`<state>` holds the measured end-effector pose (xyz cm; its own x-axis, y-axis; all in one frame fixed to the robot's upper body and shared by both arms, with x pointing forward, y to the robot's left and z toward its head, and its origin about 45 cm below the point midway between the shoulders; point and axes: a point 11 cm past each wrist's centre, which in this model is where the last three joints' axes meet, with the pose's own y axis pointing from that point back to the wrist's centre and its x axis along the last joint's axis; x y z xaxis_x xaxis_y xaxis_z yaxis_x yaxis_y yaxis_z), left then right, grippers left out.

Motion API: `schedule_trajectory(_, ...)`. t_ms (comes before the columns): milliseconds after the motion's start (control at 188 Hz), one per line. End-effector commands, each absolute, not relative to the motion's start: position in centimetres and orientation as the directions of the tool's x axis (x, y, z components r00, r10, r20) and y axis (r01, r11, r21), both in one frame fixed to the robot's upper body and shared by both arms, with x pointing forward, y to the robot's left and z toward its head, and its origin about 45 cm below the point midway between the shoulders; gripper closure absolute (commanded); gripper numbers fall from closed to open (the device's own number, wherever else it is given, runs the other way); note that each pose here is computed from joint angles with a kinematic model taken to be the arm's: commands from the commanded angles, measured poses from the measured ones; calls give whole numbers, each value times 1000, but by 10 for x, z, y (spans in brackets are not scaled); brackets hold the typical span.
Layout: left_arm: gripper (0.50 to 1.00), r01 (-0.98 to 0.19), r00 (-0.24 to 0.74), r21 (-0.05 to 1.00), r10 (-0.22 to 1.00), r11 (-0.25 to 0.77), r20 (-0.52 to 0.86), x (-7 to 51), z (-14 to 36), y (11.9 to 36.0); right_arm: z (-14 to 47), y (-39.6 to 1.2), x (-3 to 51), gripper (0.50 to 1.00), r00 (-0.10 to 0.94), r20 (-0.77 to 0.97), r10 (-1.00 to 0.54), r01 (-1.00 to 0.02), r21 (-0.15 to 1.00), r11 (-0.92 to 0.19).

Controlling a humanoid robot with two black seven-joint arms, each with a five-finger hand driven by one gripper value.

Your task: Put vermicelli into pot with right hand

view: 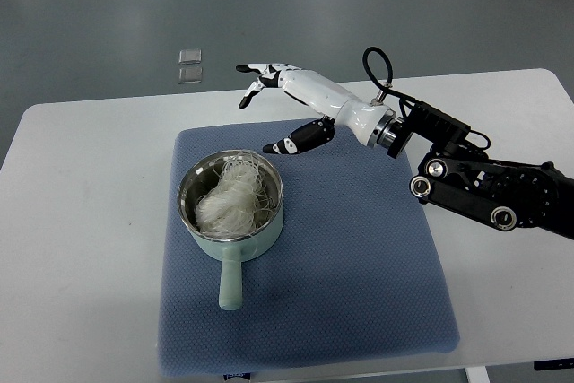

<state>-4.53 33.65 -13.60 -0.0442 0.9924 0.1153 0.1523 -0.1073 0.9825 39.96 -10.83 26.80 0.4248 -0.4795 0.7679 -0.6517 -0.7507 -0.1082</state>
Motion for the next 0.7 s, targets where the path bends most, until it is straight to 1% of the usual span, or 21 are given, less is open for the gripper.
schedule_trajectory(0, 500, 152, -44, 983, 992, -107, 115, -45, -136, 336, 274, -121, 409, 570, 450, 668, -593, -713, -131, -689)
schedule_trajectory(69, 500, 152, -44, 983, 992, -107, 115, -45, -136, 336, 263, -133, 413, 570, 475, 572, -668, -763, -110, -637)
schedule_trajectory(117, 500, 152, -44, 983, 992, -107, 115, -45, -136, 336, 251, -142, 415, 570, 493, 472, -731, -801, -81, -593)
schedule_trajectory(213, 500, 152, -44, 983, 992, -107, 115, -45, -136, 336, 235, -155, 420, 570, 506, 284, -814, -846, -20, -533)
schedule_trajectory(277, 500, 152, -44, 983, 992, -107, 115, -45, -136, 336, 226, -167, 426, 570, 485, 131, -865, -874, 25, -486)
schedule_trajectory(314, 500, 154, -44, 982, 992, -107, 115, -45, -136, 336, 222, -175, 430, 570, 454, 30, -891, -890, 51, -452)
schedule_trajectory(394, 500, 152, -44, 983, 992, -107, 115, -45, -136, 336, 214, -186, 434, 570, 403, -142, -904, -903, 97, -418)
schedule_trajectory(511, 500, 152, -44, 983, 992, -107, 115, -45, -136, 336, 200, -203, 434, 570, 357, -341, -870, -885, 175, -432)
schedule_trajectory(570, 500, 152, -44, 983, 992, -107, 115, -45, -136, 336, 188, -208, 428, 570, 352, -426, -834, -861, 203, -467)
schedule_trajectory(623, 500, 154, -44, 982, 992, -107, 115, -45, -136, 336, 185, -209, 424, 570, 364, -474, -802, -844, 197, -500)
schedule_trajectory(692, 500, 152, -44, 983, 992, -107, 115, -45, -136, 336, 182, -212, 424, 570, 380, -491, -784, -834, 185, -520)
